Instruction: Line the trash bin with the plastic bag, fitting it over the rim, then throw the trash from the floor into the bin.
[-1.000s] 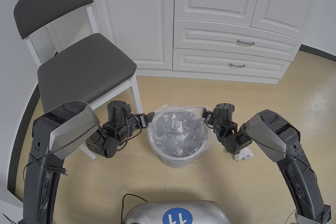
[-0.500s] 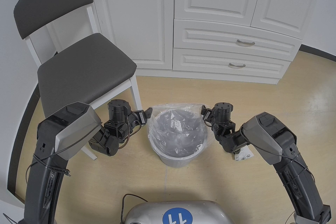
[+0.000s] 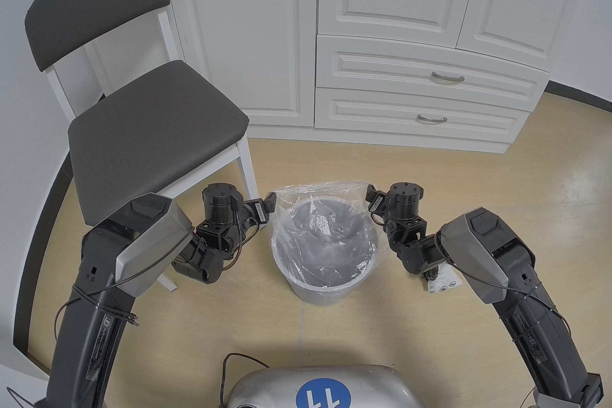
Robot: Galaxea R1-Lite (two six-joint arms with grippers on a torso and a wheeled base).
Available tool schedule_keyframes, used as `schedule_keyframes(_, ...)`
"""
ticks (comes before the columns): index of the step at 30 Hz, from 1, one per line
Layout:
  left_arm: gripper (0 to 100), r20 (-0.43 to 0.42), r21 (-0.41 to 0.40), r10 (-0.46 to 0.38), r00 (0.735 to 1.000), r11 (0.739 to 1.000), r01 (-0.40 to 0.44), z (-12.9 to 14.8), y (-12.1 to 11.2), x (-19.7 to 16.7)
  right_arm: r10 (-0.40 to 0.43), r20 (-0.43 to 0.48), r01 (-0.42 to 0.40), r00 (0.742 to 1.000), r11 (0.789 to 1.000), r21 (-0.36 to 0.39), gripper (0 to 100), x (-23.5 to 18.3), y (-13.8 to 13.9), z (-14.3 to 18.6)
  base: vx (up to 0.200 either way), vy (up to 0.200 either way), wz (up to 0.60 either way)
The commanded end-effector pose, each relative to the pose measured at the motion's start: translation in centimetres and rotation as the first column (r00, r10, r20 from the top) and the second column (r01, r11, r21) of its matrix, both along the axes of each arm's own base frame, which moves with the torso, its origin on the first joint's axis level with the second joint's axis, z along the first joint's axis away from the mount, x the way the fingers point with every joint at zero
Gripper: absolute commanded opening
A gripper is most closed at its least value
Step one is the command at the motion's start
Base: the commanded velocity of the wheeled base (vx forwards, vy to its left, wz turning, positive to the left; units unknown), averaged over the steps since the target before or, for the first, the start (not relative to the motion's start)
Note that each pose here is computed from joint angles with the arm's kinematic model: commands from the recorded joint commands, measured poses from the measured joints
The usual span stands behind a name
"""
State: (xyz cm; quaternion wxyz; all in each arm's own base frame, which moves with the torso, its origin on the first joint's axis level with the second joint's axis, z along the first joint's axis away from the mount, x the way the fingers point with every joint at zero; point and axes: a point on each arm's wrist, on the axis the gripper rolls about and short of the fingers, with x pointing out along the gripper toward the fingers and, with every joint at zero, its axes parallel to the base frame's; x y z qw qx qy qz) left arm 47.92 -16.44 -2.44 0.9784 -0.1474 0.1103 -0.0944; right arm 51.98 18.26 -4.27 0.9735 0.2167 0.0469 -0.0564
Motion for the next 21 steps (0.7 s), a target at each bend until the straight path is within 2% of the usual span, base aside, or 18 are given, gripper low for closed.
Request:
schedule_keyframes(1, 100, -0.023, 0.008, 0.003, 1.0, 1.0, -0.003, -1.0, 0.1, 0.1, 0.001, -0.021, -0.002, 1.0, 1.0, -0.011, 100, 0.0, 0.0, -0.9, 0.0, 0.0, 0.0)
schedule_keyframes(4, 100, -0.053, 0.02, 0.011, 0.999, 1.0, -0.01, -1.3, 0.4, 0.2, 0.002, -0.05, -0.003, 0.999, 1.0, -0.019, 100, 0.0, 0.0, -1.1, 0.0, 0.0, 0.0)
schedule_keyframes(15, 100, -0.064, 0.027, 0.032, 0.997, 0.999, -0.03, -1.9, 0.9, 1.0, -0.002, -0.04, 0.002, 0.999, 1.0, -0.013, 100, 0.5, -0.4, -0.8, 0.0, 0.0, 0.0)
schedule_keyframes(18, 100, -0.085, 0.035, 0.032, 0.996, 0.999, -0.029, -2.1, 0.9, 0.9, -0.013, -0.061, 0.012, 0.998, 1.0, -0.015, 100, 0.7, -1.0, -0.7, 0.0, 0.0, 0.0)
schedule_keyframes(21, 100, -0.081, 0.032, 0.037, 0.996, 0.999, -0.035, -1.9, 1.0, 1.2, -0.024, -0.065, 0.025, 0.998, 1.0, 0.016, 100, 1.1, -1.4, 0.3, 0.0, 0.0, 0.0)
